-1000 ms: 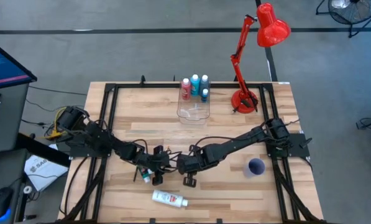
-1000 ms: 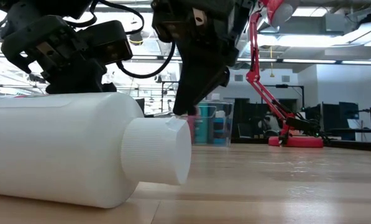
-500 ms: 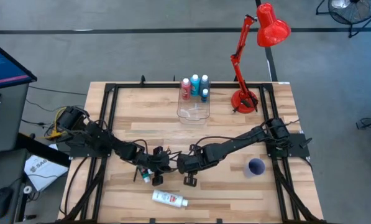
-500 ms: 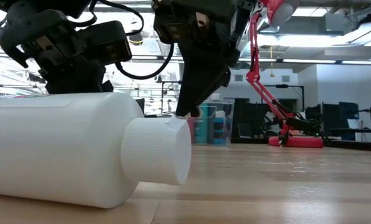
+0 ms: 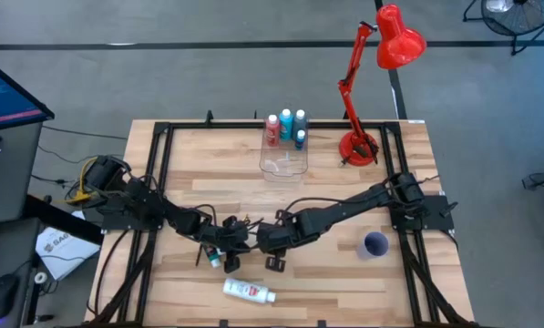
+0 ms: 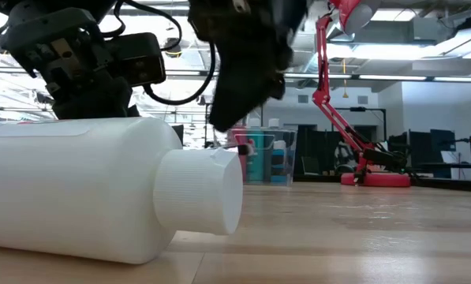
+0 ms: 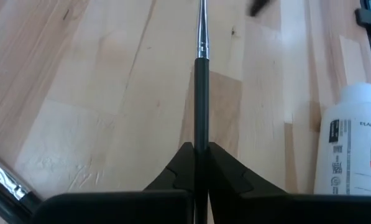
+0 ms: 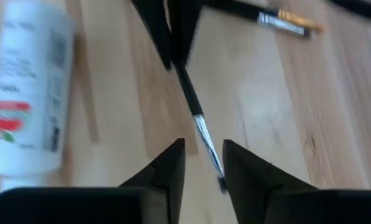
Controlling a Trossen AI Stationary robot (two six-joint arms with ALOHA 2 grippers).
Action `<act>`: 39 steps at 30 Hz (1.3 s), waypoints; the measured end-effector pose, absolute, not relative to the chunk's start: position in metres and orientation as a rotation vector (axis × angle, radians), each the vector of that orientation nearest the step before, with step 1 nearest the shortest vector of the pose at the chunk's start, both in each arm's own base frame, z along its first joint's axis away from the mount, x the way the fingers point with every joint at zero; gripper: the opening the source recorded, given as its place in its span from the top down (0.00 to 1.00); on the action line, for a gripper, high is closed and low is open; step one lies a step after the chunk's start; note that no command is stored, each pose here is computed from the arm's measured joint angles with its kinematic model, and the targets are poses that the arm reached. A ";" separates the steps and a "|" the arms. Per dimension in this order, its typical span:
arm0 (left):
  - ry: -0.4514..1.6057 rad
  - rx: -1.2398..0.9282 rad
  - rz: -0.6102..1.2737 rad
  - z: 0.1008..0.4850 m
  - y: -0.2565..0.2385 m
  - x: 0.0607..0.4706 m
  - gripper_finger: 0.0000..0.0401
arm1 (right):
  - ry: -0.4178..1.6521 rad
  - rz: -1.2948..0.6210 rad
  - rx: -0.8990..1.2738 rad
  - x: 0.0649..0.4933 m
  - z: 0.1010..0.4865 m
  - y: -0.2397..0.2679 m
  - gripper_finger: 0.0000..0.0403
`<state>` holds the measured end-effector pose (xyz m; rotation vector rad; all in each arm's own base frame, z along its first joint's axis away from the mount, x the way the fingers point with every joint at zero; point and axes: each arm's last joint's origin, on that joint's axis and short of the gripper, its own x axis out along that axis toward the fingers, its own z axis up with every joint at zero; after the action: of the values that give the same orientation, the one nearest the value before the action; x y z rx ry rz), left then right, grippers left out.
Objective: Pick & Place Paint Supplies
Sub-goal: Put the silver paintbrush into the purple cup
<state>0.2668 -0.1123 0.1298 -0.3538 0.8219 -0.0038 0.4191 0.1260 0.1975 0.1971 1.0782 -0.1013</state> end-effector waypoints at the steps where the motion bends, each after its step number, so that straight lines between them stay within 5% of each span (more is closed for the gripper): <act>1: 0.822 -0.364 0.001 0.130 -0.112 0.267 0.98 | 1.073 -0.100 0.200 0.421 0.201 0.125 0.73; 11: 0.814 -0.425 0.027 0.130 -0.113 0.267 0.98 | 1.043 -0.086 0.150 0.433 0.263 0.107 0.59; 25: 0.714 -0.475 0.045 0.137 -0.114 0.273 0.99 | 1.092 -0.097 0.114 0.417 0.332 0.095 0.60; 39: 0.553 -0.540 -0.001 0.150 -0.117 0.282 0.99 | 0.646 -0.116 0.024 0.382 0.412 0.124 0.60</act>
<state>0.2821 -0.1171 0.1504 -0.5397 0.5531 -0.0012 0.3825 0.1244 0.4123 0.0238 0.6460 -0.1156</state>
